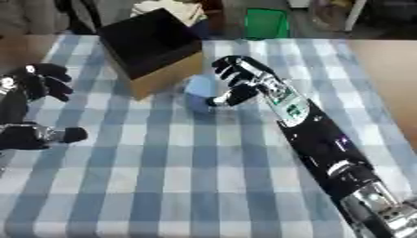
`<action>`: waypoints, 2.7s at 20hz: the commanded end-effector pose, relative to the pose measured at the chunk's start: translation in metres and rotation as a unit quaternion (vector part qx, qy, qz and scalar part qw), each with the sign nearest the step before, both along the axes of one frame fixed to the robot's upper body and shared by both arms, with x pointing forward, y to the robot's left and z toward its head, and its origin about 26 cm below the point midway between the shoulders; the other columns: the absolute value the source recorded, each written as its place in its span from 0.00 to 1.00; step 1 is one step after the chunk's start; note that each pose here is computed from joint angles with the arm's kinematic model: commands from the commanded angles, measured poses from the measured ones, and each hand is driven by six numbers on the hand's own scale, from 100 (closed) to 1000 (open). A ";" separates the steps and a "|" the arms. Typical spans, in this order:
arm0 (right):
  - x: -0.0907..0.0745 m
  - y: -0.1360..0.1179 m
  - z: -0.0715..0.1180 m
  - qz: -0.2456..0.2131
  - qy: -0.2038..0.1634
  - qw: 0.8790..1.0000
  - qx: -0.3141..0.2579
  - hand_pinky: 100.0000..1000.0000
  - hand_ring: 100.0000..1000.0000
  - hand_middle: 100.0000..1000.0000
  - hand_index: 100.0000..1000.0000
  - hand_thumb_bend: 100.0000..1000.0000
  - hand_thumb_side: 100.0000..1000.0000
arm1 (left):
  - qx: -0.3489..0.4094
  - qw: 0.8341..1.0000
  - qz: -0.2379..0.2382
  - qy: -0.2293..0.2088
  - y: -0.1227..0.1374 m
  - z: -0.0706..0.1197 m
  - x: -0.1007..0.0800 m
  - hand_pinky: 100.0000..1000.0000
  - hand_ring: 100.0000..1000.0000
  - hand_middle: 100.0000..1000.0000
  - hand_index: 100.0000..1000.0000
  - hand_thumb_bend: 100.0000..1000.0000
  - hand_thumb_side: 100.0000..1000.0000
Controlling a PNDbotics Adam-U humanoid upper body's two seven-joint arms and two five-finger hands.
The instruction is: Pick up objects on the table and place them in the box.
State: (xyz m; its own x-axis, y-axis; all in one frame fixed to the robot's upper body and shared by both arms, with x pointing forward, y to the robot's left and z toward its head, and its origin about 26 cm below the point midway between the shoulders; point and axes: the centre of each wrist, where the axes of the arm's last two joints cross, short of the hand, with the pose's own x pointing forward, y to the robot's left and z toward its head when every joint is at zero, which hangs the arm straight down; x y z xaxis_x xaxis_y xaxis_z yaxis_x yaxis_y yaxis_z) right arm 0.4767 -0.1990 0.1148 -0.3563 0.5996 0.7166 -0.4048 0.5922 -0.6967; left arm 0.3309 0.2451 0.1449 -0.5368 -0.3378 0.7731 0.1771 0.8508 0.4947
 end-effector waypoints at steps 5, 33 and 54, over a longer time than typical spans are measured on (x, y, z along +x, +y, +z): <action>0.005 0.002 0.013 0.004 -0.018 1.000 -0.009 0.64 0.75 0.71 0.83 0.57 0.04 | 0.003 1.000 -0.006 -0.012 -0.001 0.008 0.001 0.53 0.56 0.58 0.72 0.98 0.17; 0.005 0.013 0.010 -0.082 -0.084 0.989 -0.089 0.53 0.53 0.31 0.43 0.51 0.00 | 0.001 1.000 -0.016 -0.015 -0.005 0.011 0.002 0.53 0.57 0.58 0.72 0.98 0.17; -0.004 0.010 0.114 -0.066 -0.214 0.974 -0.038 0.54 0.52 0.30 0.42 0.49 0.00 | 0.004 0.999 -0.046 -0.018 -0.018 0.013 0.002 0.53 0.57 0.58 0.72 0.97 0.17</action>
State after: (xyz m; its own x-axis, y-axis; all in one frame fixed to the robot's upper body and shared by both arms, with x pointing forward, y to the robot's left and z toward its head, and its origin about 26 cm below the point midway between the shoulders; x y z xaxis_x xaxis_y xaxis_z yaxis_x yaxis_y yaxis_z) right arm 0.4732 -0.1830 0.2039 -0.5010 0.7075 0.4984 -0.0363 0.5583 -0.8289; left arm 0.3328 0.2300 0.1481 -0.5645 -0.3020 0.7682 0.2346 0.8336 0.5001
